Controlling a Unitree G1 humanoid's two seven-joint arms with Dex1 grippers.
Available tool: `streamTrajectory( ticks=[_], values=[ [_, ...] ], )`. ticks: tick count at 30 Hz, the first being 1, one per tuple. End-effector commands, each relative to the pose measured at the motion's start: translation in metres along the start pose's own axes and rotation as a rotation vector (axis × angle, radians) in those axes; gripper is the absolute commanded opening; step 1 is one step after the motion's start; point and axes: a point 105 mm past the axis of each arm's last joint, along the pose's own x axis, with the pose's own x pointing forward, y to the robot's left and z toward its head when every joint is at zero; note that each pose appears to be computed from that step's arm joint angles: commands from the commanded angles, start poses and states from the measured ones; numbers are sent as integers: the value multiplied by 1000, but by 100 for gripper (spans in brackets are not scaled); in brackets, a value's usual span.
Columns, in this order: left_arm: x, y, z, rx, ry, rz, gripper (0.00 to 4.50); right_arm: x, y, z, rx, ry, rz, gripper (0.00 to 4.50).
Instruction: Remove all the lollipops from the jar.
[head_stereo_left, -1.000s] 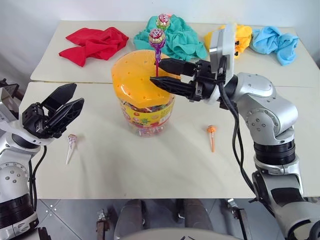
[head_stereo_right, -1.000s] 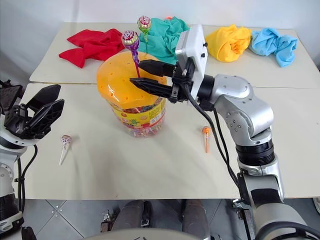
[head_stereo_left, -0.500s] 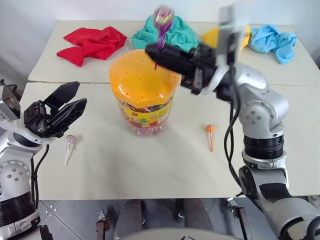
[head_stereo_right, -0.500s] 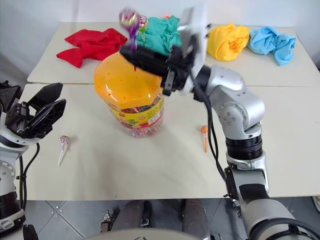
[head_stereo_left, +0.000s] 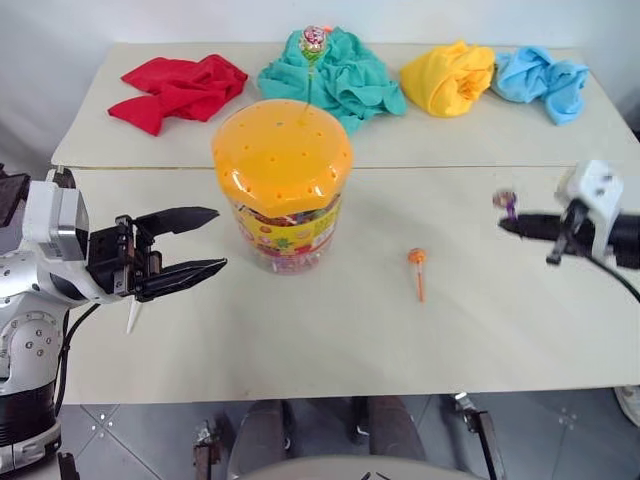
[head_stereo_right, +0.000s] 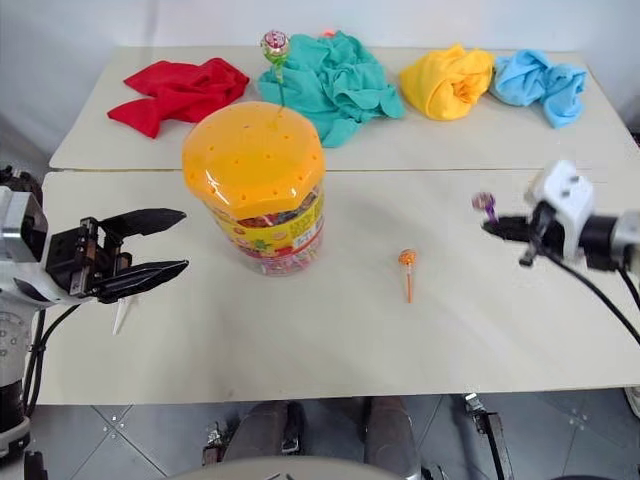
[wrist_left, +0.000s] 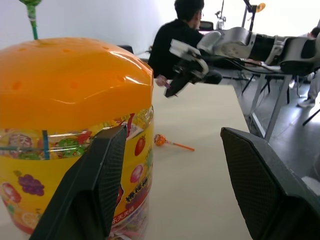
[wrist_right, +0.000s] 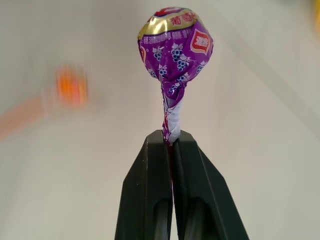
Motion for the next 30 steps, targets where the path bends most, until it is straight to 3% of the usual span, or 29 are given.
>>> streamTrajectory(
  ticks=[1, 6, 7, 11, 13, 15, 17, 22, 27, 30],
  values=[
    [-2, -4, 0, 33, 27, -16, 318, -4, -12, -14, -83, 5, -82, 3],
    [-3, -4, 3, 35, 27, -16, 318, -1, -6, -35, -6, 14, -35, 3],
    [-3, -5, 3, 36, 27, -17, 318, -1, -5, -35, 8, 8, -22, 50],
    [-4, -2, 10, 25, -30, 19, 318, 2, 0, -14, 27, -105, 31, 161],
    [-6, 1, 15, 15, -77, 59, 318, 1, 5, 9, 24, -185, 86, 229],
    [-12, 6, 19, -4, -133, 124, 318, -1, 16, 52, -27, -319, 162, 295],
    [-24, 18, 25, -29, -240, 247, 318, -3, 31, 112, -63, -517, 249, 364],
    [-38, 39, 33, -75, -385, 425, 318, 11, 44, 202, -31, -785, 290, 364],
    [-29, 39, 28, -100, -384, 412, 318, 40, 47, 254, 53, -864, 288, 364],
    [-25, 38, 27, -103, -371, 393, 318, 58, 53, 271, 72, -852, 284, 364]
  ],
)
